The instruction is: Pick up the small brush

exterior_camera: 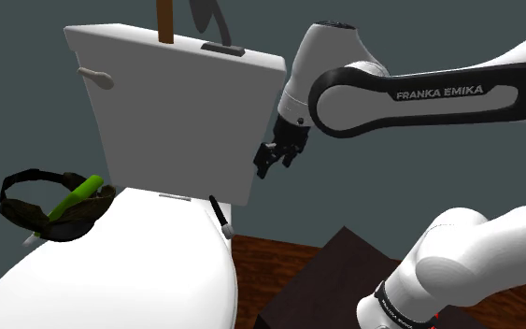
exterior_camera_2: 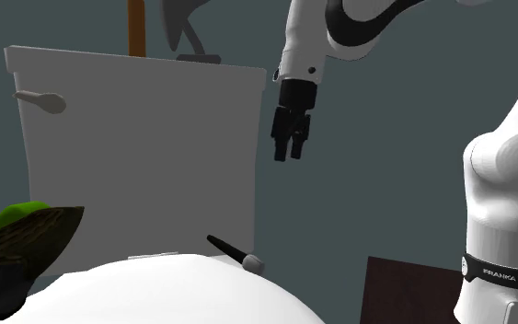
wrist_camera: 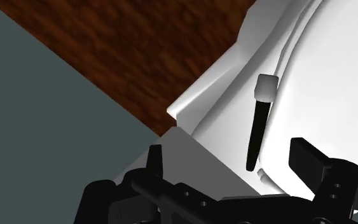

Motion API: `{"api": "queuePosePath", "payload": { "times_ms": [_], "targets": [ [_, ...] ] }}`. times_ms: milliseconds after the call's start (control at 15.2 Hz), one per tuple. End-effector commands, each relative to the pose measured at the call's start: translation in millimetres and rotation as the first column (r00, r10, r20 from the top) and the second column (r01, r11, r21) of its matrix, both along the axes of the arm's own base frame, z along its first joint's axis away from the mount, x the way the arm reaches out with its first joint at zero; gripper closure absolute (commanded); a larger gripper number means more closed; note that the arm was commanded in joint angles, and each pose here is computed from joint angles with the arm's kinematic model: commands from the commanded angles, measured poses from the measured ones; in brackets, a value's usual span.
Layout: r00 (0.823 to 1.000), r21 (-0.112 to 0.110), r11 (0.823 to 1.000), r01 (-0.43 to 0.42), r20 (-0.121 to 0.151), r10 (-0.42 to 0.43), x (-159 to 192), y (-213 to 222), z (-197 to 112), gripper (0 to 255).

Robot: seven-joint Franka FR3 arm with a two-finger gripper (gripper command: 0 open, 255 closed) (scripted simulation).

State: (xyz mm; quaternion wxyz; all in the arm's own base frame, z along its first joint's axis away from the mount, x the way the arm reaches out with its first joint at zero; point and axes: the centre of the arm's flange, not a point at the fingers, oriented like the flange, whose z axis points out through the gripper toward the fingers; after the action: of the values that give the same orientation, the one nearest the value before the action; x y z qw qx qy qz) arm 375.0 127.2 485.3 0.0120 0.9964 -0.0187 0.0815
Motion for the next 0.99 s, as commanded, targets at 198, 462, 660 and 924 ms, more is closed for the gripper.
{"api": "queuePosePath", "payload": {
  "times_ms": [198, 462, 660, 924],
  "targets": [
    [0.999, -0.005, 0.999, 0.051, 0.020, -0.051, 27.2, 34.4, -51.2, 0],
    [0.995, -0.008, 0.996, 0.091, 0.035, -0.091, 53.6, 59.2, -89.9, 0],
    [0.992, -0.011, 0.993, 0.121, 0.046, -0.120, 74.4, 77.0, -118.7, 0],
    [0.988, -0.013, 0.989, 0.146, 0.055, -0.145, 92.7, 91.5, -148.3, 0]
  ]
}}
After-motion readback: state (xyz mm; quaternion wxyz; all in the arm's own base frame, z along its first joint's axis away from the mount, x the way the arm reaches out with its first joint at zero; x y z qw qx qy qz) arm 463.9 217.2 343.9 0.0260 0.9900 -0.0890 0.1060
